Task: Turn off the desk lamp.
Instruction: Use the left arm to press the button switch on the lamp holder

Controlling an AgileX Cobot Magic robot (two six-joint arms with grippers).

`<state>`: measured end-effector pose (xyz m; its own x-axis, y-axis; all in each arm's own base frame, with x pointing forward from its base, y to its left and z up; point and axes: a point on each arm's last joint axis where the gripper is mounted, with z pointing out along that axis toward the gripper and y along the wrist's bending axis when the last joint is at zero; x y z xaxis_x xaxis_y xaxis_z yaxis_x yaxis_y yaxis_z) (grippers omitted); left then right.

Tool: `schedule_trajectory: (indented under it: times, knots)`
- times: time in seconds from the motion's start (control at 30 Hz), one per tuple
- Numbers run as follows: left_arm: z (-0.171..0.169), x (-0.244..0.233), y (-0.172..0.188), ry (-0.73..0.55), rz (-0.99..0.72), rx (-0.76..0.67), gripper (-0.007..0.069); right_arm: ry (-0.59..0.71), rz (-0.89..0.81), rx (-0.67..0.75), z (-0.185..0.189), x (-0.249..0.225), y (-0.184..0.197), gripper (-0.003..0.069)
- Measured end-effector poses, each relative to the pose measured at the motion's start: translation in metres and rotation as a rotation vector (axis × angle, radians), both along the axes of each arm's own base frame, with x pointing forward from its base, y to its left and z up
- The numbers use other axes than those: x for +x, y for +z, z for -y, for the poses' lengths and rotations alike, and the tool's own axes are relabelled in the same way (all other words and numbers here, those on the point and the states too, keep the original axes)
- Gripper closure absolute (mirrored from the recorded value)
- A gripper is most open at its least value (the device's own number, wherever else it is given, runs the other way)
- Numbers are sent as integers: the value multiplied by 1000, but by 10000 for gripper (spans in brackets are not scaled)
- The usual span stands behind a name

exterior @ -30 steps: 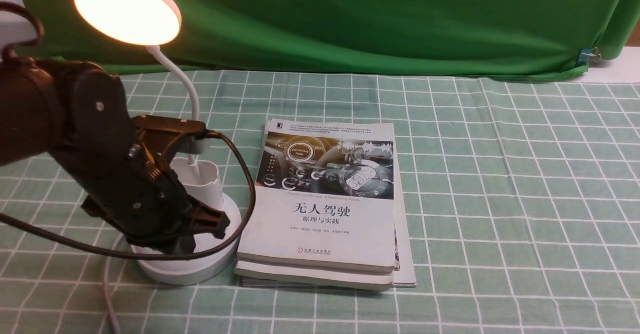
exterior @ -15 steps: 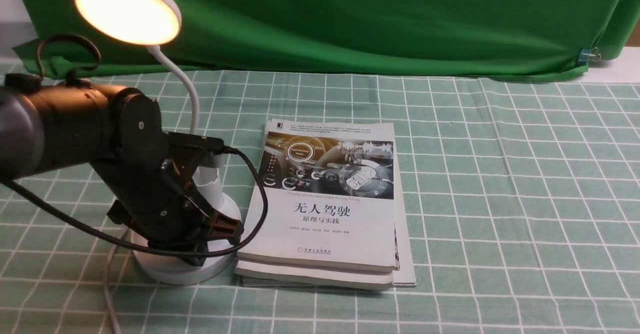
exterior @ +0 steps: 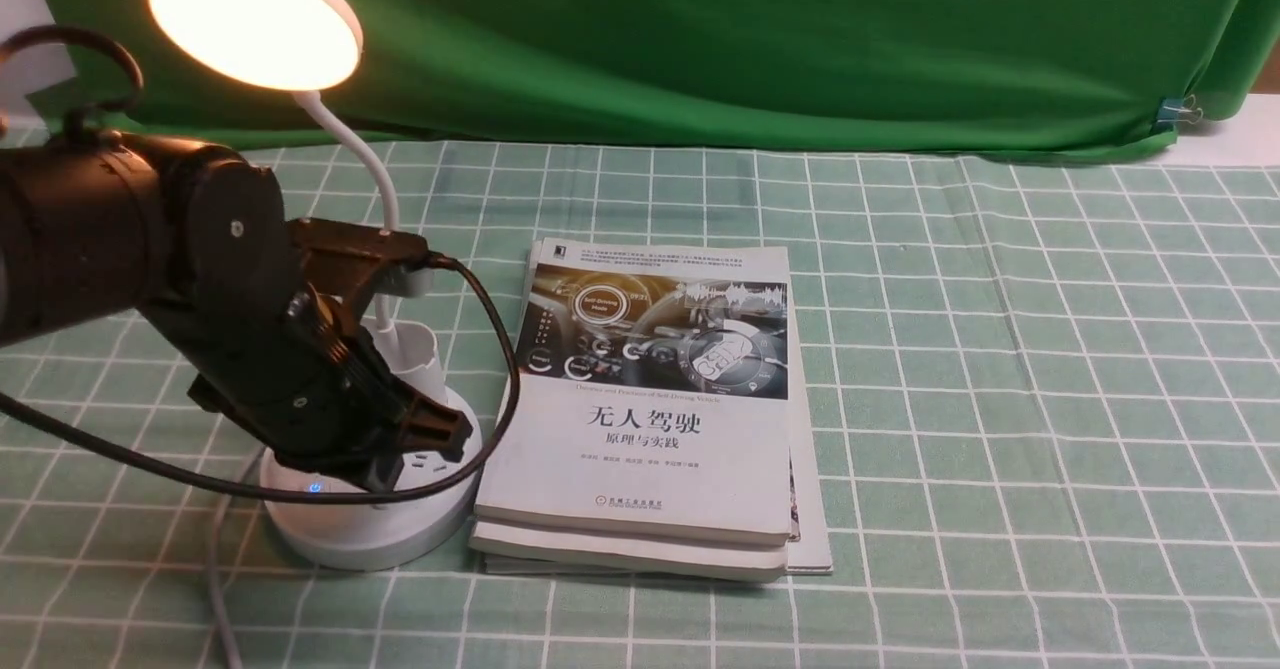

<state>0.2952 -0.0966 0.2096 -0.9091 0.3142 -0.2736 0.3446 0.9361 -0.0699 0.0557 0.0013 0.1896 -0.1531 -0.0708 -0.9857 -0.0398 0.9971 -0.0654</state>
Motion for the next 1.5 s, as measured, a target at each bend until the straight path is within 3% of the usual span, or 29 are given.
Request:
schedule_trajectory:
  times: [0.23, 0.47, 0.73, 0.93, 1.17, 1.5]
  knots:
    - [2, 7, -23, 1, -61, 19, 624, 0, 0, 0, 0, 0, 0, 417]
    - [2, 6, -18, 0, -45, 15, 624, 0, 0, 0, 0, 0, 0, 417]
    - [-1, -2, 15, 0, 65, -15, 624, 0, 0, 0, 0, 0, 0, 417]
    - [-1, 0, 9, -2, 48, -6, 624, 0, 0, 0, 0, 0, 0, 417]
    - [1, 8, -22, -4, -50, 26, 624, 0, 0, 0, 0, 0, 0, 417]
    - [0, 3, -10, -5, -23, 20, 624, 0, 0, 0, 0, 0, 0, 417]
